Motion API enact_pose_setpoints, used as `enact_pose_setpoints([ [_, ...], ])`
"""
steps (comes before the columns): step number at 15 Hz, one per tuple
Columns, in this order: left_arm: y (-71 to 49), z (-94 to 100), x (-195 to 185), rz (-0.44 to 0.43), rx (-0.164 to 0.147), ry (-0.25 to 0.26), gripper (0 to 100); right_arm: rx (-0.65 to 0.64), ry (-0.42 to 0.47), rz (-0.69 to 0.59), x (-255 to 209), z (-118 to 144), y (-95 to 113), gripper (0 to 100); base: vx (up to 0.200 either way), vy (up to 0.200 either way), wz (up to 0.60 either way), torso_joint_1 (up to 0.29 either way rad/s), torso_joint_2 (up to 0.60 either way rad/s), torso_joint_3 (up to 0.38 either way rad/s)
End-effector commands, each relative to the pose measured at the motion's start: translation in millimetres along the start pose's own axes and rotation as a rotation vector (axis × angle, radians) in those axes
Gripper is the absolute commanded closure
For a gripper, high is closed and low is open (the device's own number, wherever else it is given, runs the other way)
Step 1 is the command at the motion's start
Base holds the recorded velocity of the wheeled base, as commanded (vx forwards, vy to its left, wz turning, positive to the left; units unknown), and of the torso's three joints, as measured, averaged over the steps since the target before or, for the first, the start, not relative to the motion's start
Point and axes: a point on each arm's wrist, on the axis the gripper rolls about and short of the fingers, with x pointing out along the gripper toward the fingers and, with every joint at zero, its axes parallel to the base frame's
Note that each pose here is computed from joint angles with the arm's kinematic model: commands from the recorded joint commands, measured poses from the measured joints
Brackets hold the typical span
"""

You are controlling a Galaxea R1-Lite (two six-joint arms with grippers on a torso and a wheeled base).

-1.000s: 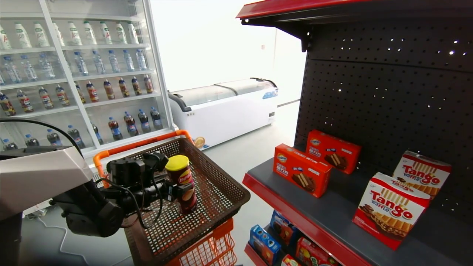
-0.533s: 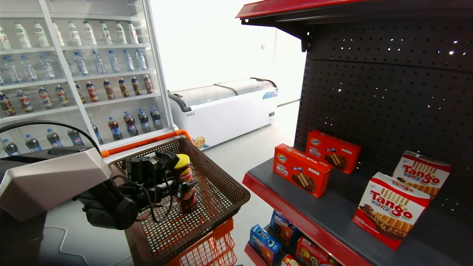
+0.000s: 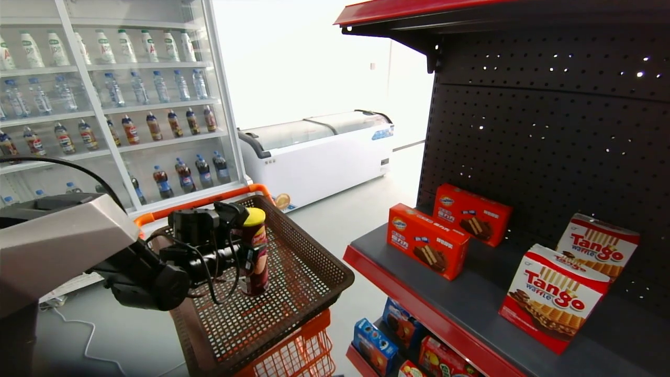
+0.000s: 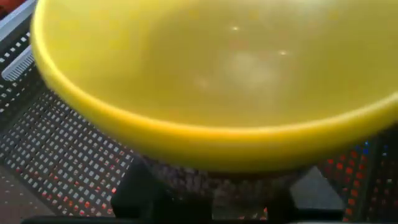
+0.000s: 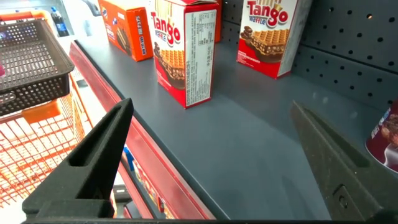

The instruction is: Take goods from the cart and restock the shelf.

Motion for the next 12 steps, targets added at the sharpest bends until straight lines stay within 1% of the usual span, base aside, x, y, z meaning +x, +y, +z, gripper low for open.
enact_pose_setpoints([
  [1, -6.3, 55.4, -31.7, -0.032, -0.015, -0.120, 100, 0.000, -0.001, 0.000, 0.0, 0.0, 0.0, 0, 0.000, 0.000, 0.00, 0.000, 0.00, 0.000],
  [2, -19.1, 81.6, -49.7, -0.098, -0.077, -0.180, 100, 0.000, -0.001, 0.000, 0.0, 0.0, 0.0, 0, 0.000, 0.000, 0.00, 0.000, 0.00, 0.000],
  [3, -25.0, 97.6, -64.3, -0.142, -0.084, -0.231, 100, 0.000, -0.001, 0.000, 0.0, 0.0, 0.0, 0, 0.000, 0.000, 0.00, 0.000, 0.00, 0.000],
  [4, -37.5, 108.8, -82.4, -0.269, -0.061, -0.254, 100, 0.000, -0.001, -0.001, 0.0, 0.0, 0.0, 0, 0.000, 0.000, 0.00, 0.000, 0.00, 0.000],
  [5, -46.4, 110.7, -96.5, -0.360, -0.041, -0.252, 100, 0.000, -0.001, 0.000, 0.0, 0.0, 0.0, 0, 0.000, 0.000, 0.00, 0.000, 0.00, 0.000],
  [6, -56.7, 110.3, -121.1, -0.392, -0.022, -0.264, 100, 0.000, -0.001, 0.000, 0.0, 0.0, 0.0, 0, 0.000, 0.000, 0.00, 0.000, 0.00, 0.000],
  [7, -67.9, 109.8, -142.9, -0.428, -0.014, -0.277, 100, 0.000, -0.001, 0.000, 0.0, 0.0, 0.0, 0, 0.000, 0.000, 0.00, 0.000, 0.00, 0.000],
  [8, -71.8, 109.1, -155.3, -0.446, -0.014, -0.286, 100, 0.000, -0.001, -0.001, 0.0, 0.0, 0.0, 0, 0.000, 0.000, 0.00, 0.000, 0.00, 0.000],
  [9, -78.8, 109.1, -170.3, -0.482, -0.012, -0.304, 100, 0.000, -0.001, -0.001, 0.0, 0.0, 0.0, 0, 0.000, 0.000, 0.00, 0.000, 0.00, 0.000],
  [10, -93.6, 108.0, -186.7, -0.556, 0.003, -0.320, 100, 0.000, -0.001, 0.000, 0.0, 0.0, 0.0, 0, 0.000, 0.000, 0.00, 0.000, 0.00, 0.000],
  [11, -96.7, 108.0, -192.6, -0.572, 0.009, -0.326, 100, 0.000, -0.001, -0.001, 0.0, 0.0, 0.0, 0, 0.000, 0.000, 0.00, 0.000, 0.00, 0.000],
  [12, -102.6, 111.1, -199.0, -0.640, 0.027, -0.344, 100, 0.000, -0.001, -0.001, 0.0, 0.0, 0.0, 0, 0.000, 0.000, 0.00, 0.000, 0.00, 0.000],
])
